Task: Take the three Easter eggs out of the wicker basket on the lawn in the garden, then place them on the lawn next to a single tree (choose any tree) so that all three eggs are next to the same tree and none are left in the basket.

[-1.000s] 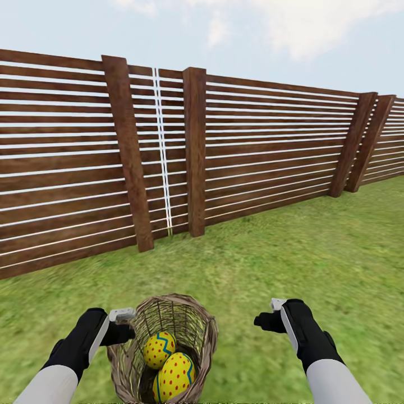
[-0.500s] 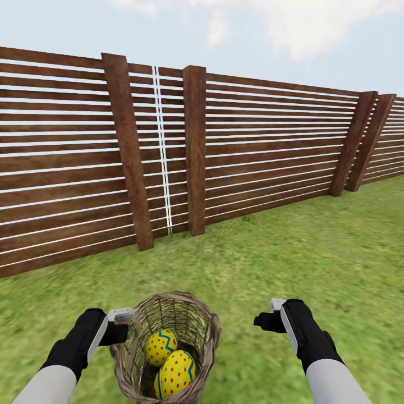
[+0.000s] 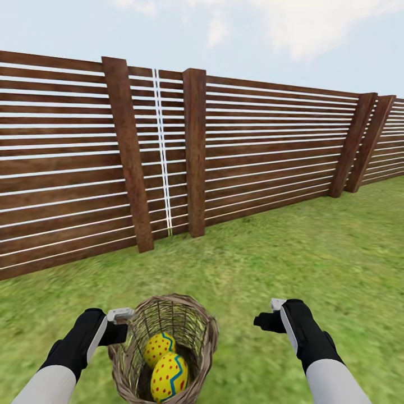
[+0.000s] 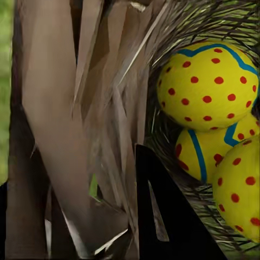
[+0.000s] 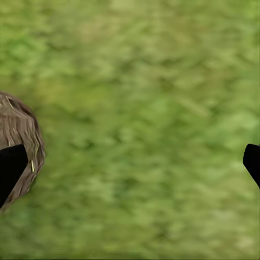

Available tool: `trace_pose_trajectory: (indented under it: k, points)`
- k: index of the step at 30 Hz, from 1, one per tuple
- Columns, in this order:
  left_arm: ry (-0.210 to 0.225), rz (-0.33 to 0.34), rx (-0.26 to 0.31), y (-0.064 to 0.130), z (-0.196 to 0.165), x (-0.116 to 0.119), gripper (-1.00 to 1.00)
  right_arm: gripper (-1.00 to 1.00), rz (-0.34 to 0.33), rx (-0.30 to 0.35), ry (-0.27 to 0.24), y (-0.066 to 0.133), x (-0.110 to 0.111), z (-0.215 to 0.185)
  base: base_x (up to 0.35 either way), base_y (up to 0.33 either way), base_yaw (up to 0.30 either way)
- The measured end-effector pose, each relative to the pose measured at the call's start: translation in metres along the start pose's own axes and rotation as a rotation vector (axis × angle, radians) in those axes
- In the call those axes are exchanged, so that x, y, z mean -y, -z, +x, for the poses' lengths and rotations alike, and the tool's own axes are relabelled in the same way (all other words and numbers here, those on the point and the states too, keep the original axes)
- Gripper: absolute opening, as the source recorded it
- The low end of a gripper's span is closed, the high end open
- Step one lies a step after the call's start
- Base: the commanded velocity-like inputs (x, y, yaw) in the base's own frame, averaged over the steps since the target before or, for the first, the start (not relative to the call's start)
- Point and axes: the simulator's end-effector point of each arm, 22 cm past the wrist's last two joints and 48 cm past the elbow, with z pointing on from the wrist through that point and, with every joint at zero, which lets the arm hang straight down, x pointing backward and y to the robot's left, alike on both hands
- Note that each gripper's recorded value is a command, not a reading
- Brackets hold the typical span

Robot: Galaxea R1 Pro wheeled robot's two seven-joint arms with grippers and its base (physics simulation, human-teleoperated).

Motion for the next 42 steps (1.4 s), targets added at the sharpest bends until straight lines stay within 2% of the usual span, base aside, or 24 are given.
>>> trace_pose_trajectory:
  k: [29,30,34,37,42]
  points:
    - [-0.011,-0.009,-0.001,0.055,-0.035,0.003,-1.0,1.0,0.008,0.01,0.006,0.051,-0.009,-0.041,0.0,0.0,0.0]
    - [-0.008,-0.007,-0.001,0.056,-0.037,0.003,-1.0,1.0,0.01,0.025,0.01,0.05,-0.009,-0.043,0.0,0.0,0.0]
    - [-0.008,-0.004,-0.002,0.063,-0.04,0.005,-1.0,1.0,0.001,0.007,0.014,0.046,-0.014,-0.035,0.0,0.0,0.0]
    - [-0.008,-0.005,-0.002,0.069,-0.044,0.005,-1.0,1.0,0.0,0.044,0.026,0.044,-0.015,-0.04,0.0,0.0,0.0]
    - [-0.004,0.001,-0.002,0.079,-0.05,0.007,-1.0,1.0,-0.004,0.002,0.032,0.034,-0.014,-0.018,0.0,0.0,0.116]
